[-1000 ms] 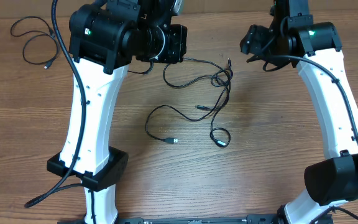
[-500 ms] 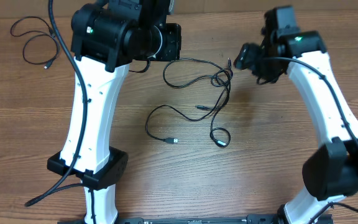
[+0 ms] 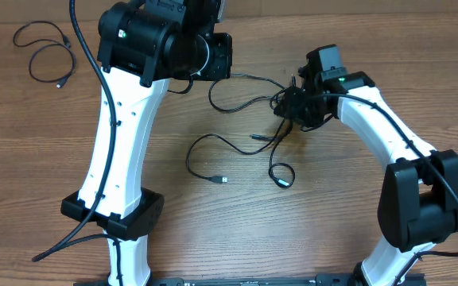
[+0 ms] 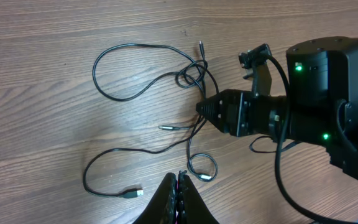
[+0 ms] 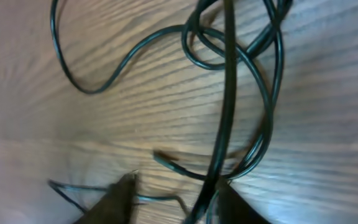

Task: Untangle cables

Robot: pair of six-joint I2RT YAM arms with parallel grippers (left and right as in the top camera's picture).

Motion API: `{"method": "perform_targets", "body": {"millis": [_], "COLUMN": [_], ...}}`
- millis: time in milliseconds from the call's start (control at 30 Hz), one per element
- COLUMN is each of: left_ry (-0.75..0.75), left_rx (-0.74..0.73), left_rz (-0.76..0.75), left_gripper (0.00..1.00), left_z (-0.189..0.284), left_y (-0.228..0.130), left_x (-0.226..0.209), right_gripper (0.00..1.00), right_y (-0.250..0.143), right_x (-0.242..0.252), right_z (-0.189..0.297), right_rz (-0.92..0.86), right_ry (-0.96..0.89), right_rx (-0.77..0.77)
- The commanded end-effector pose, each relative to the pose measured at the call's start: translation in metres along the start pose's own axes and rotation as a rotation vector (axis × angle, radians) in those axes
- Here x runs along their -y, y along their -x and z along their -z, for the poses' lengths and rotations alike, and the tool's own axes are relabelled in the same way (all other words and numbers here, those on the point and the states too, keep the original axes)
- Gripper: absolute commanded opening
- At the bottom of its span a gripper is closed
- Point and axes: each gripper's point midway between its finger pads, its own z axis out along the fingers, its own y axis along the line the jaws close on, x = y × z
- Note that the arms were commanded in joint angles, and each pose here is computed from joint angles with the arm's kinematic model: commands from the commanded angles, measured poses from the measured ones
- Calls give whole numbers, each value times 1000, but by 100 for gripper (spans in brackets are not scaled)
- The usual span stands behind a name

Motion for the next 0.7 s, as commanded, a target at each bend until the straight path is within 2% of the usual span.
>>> {"method": "perform_targets", "body": {"millis": [0, 133, 200, 267, 300, 333, 367, 467, 667], "left_ry": [14, 14, 15, 26, 50, 61, 60, 58, 61], "left_rx": [4, 4, 4, 8, 17, 21, 20, 18, 8], "left_rz": [21, 21, 21, 22, 23, 23, 23, 23, 24], "left_gripper": [6, 5, 6, 5, 4, 4, 5, 13, 20], "left_z": [0, 0, 0, 0, 0, 1, 0, 0, -5], "left_y": [1, 1, 1, 2, 3, 4, 4, 4, 3], "left_x": [-4, -4, -4, -6, -10, -12, -12, -12, -13], "right_gripper": [4, 4, 4, 4, 4, 4, 4, 4, 4], "right_y": [4, 19, 26, 28, 22, 18, 9, -1, -17], "right_x": [6, -5, -31, -73, -110, -125, -148, -172, -196], "right_z": [-5, 16, 43, 82, 123, 145, 191, 254, 338], "right_rz": [-12, 2, 73, 227, 379, 444, 547, 625, 722], "right_ry": [-23, -1, 79, 225, 362, 417, 485, 521, 581], "right_rx": [12, 43, 56, 73, 92, 107, 155, 270, 474]}}
